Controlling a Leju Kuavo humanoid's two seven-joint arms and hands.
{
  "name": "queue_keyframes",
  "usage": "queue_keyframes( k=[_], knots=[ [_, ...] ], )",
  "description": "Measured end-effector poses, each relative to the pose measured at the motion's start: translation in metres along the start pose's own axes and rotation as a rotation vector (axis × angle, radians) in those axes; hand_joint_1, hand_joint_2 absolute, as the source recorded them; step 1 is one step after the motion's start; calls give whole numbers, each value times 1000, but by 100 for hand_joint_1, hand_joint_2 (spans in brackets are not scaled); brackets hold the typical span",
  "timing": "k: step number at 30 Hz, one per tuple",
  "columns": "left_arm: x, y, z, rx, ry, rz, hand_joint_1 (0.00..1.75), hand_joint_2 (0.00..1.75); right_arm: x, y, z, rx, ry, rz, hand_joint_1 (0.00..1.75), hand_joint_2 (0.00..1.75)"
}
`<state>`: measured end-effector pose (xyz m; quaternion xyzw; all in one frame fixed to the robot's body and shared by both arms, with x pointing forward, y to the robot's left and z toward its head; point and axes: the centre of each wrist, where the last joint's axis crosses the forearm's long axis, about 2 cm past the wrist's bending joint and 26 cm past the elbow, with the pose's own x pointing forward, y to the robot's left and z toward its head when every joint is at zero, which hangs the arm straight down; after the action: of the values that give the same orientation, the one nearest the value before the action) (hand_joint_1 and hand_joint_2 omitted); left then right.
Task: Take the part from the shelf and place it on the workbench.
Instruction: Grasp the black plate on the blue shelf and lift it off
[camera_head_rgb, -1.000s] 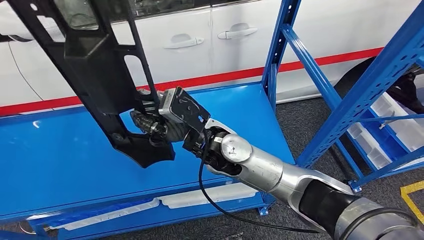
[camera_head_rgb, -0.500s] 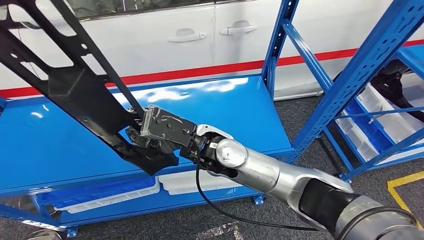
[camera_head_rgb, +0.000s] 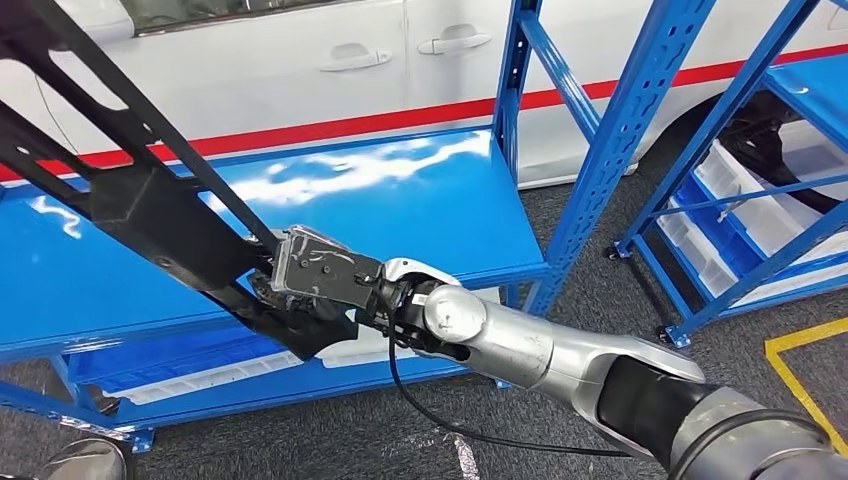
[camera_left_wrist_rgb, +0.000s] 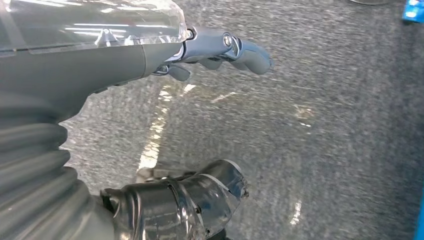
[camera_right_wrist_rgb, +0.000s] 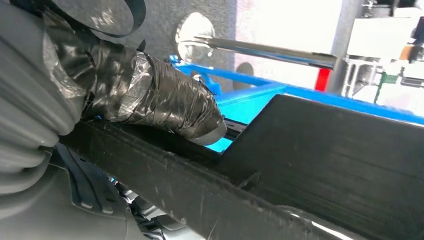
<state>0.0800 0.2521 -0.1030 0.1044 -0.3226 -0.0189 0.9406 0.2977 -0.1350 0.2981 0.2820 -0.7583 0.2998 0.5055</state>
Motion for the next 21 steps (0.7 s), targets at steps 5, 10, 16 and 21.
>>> queue_keyframes(
  k=[5, 10, 16, 21],
  knots=[
    [4, 0, -2, 1, -11, 1, 0, 175, 3, -1, -2, 1, -7, 12, 175, 175],
    [3, 0, -1, -2, -9, -3, 0, 175, 1, -2, -2, -1, -1, 14, 175, 175],
    [2, -1, -1, -6, -10, -4, 0, 175, 0, -2, -2, -3, 4, 16, 175, 175],
    [2, -1, -1, -6, -10, -2, 0, 175, 1, -2, -3, -2, 1, 21, 175, 175]
  ],
)
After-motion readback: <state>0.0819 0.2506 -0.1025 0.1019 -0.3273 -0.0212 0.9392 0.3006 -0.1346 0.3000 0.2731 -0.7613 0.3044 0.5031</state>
